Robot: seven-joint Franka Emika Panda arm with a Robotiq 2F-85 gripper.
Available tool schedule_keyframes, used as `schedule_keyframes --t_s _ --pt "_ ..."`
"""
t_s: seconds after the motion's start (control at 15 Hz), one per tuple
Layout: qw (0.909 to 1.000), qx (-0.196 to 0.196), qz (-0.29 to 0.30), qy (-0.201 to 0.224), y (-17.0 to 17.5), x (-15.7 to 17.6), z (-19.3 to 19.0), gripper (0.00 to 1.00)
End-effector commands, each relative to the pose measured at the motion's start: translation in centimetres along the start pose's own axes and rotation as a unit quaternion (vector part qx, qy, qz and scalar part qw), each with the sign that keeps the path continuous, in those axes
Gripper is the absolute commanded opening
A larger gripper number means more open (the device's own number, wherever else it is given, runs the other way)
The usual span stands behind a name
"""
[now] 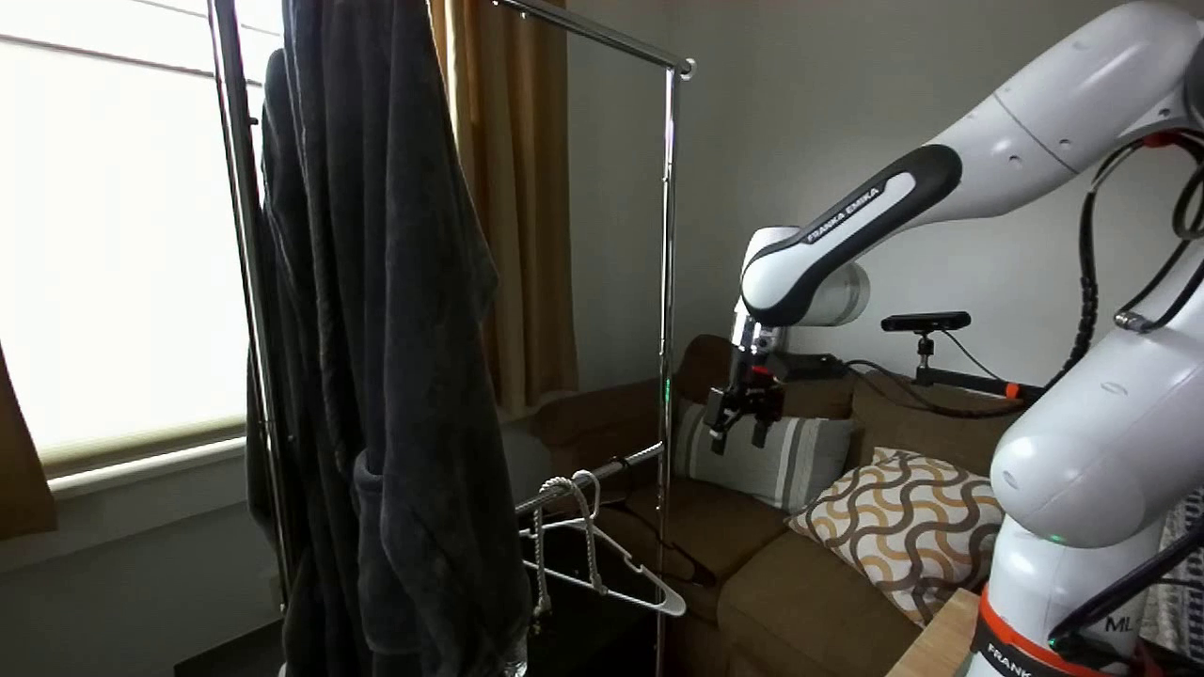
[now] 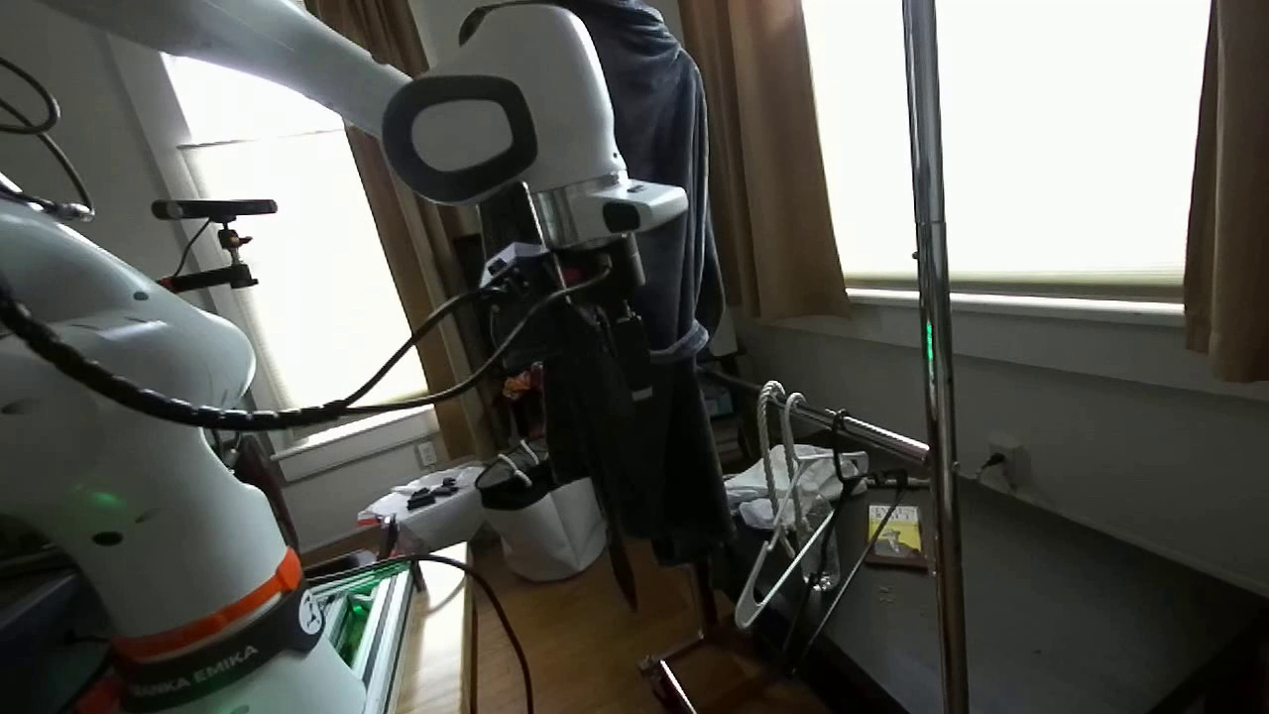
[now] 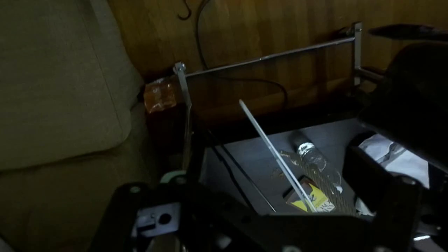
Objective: Move the black hanger to the top rail.
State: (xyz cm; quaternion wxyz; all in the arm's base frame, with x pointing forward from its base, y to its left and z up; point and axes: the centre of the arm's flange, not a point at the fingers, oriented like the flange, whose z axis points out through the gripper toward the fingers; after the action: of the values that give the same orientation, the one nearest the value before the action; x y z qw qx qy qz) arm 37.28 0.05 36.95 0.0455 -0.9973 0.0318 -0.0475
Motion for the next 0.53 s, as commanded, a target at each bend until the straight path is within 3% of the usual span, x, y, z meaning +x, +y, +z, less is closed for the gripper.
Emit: schedule_keyframes --t_s 0.0,0.2,0.47 --pt "0.9986 -0.042 -0.03 0.009 -1.3 4.2 5.8 1.0" --pt "0.997 -0.061 -0.037 -0.029 1.3 5.2 9.9 1.0" --pt "0.9931 -0.085 -0.029 -0.076 7.7 8.8 12.9 1.0"
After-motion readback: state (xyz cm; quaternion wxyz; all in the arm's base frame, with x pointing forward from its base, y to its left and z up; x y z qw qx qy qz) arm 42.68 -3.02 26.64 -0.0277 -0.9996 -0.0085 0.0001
